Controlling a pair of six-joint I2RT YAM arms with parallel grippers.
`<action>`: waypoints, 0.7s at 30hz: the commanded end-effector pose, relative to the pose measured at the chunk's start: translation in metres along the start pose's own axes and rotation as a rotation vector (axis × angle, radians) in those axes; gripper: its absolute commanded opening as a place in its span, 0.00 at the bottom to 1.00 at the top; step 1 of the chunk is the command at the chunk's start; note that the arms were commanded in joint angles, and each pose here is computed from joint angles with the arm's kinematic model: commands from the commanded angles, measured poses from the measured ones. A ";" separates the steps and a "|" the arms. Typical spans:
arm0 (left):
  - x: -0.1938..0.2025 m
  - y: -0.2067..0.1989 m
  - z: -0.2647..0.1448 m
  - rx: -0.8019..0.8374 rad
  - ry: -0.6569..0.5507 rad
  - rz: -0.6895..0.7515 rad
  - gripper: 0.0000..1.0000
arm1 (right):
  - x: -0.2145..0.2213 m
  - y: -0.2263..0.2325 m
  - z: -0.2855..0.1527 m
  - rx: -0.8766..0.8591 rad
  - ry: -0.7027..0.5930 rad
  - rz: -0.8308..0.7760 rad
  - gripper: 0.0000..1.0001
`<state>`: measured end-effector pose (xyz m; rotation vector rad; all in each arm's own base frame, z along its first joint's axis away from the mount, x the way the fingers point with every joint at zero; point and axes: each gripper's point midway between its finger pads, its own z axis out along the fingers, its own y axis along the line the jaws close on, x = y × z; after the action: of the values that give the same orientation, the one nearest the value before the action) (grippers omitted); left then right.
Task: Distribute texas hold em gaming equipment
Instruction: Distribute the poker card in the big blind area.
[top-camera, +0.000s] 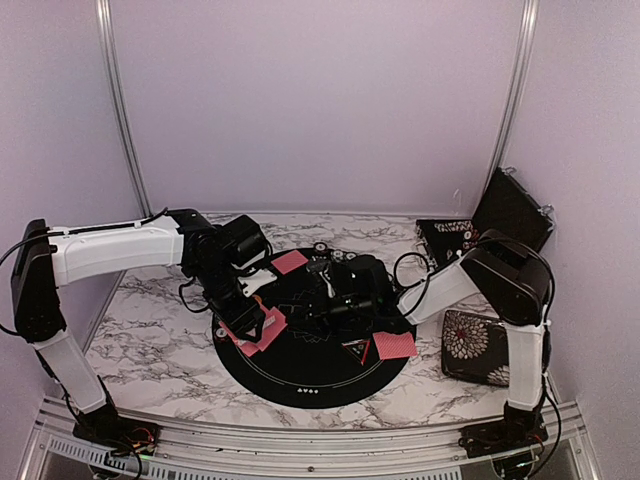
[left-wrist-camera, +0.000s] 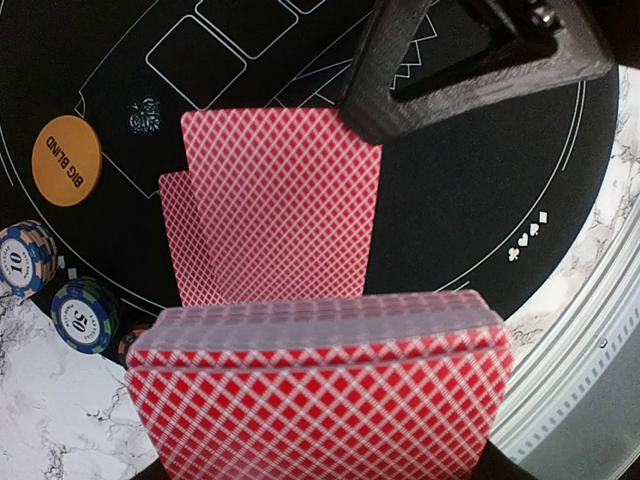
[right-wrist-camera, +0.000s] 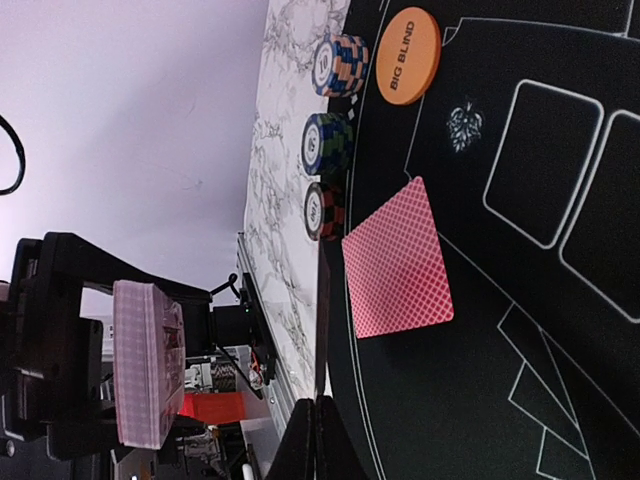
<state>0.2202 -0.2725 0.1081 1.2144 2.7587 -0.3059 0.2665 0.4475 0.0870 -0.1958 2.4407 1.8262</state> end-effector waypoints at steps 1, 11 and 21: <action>-0.002 -0.001 -0.011 0.003 -0.038 0.000 0.55 | -0.004 -0.002 0.016 0.025 -0.005 -0.037 0.00; -0.001 -0.001 -0.008 0.009 -0.033 0.001 0.55 | 0.000 -0.026 0.025 0.084 0.008 -0.022 0.00; -0.001 -0.002 -0.006 0.013 -0.028 0.001 0.55 | 0.009 -0.034 0.032 0.118 0.033 -0.021 0.00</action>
<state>0.2187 -0.2712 0.1055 1.2167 2.7656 -0.3032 0.2643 0.4574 0.0460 -0.2004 2.5532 1.6962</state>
